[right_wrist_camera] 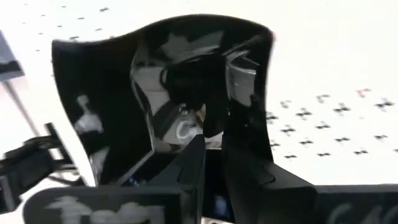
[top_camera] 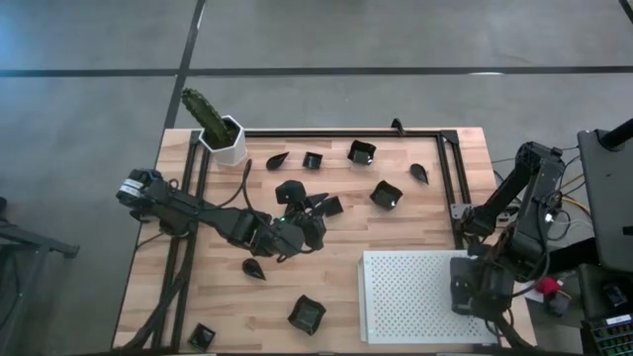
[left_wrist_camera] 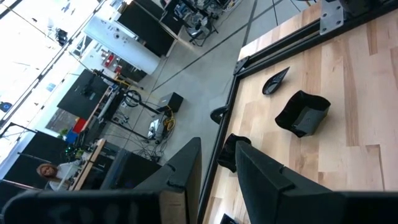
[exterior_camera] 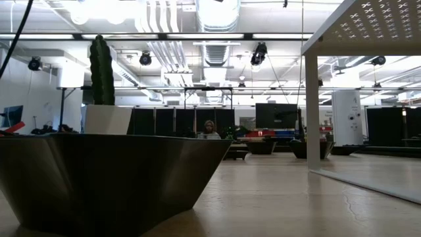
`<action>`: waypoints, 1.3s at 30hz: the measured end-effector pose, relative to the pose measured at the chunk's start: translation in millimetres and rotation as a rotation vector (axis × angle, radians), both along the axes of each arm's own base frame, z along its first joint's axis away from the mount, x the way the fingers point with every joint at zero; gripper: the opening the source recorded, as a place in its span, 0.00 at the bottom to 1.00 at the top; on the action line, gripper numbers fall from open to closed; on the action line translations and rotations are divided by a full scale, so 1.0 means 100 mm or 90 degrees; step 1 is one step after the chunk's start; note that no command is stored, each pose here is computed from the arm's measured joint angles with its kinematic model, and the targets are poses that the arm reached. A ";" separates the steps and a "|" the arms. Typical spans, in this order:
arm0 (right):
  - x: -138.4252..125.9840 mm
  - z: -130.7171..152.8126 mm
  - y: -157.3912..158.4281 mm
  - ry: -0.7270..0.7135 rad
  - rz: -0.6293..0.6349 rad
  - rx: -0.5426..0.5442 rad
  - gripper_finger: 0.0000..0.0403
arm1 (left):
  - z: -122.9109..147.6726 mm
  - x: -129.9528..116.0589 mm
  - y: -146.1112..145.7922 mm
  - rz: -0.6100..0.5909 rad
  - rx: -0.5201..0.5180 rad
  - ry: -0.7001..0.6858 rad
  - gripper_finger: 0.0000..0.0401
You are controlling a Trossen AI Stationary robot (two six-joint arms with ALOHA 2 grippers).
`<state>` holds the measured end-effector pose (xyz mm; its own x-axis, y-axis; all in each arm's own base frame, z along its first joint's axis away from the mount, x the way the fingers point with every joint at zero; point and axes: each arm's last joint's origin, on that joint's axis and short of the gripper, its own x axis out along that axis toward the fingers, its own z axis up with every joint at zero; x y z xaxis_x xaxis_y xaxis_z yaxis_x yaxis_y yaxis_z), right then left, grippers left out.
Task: Pick & Place Mini shaped plates
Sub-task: Put the distorted square plate on the shelf, then put the drop-shaped plate on the shelf
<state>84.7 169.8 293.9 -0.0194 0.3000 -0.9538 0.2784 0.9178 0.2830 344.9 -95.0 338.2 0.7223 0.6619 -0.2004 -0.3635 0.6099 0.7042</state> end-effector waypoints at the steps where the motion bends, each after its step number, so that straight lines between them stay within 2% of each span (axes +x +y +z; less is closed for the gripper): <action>1: -0.01 0.00 -0.01 0.004 0.000 -0.008 0.13 | 0.00 0.00 0.00 0.000 0.000 0.000 0.25; 12: -0.02 0.00 -0.04 0.011 0.005 -0.024 0.13 | 0.00 0.00 0.00 0.000 0.000 0.000 0.25; 22: 0.01 0.20 -0.01 -0.044 0.029 0.008 0.13 | 0.00 0.00 0.00 0.001 -0.005 -0.004 0.25; 29: 0.03 0.40 -0.01 -0.176 0.088 -0.007 0.13 | -0.03 -0.01 0.02 0.009 -0.027 -0.004 0.25; 39: 0.08 0.53 -0.04 -0.396 0.201 -0.139 0.13 | -0.16 -0.05 0.13 0.048 -0.108 0.000 0.25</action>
<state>93.1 165.9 346.6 0.4915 0.1706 -0.8540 -0.1607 0.9816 0.1036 340.1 -82.2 322.6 0.6723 0.6707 -0.3131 -0.4129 0.6909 0.5934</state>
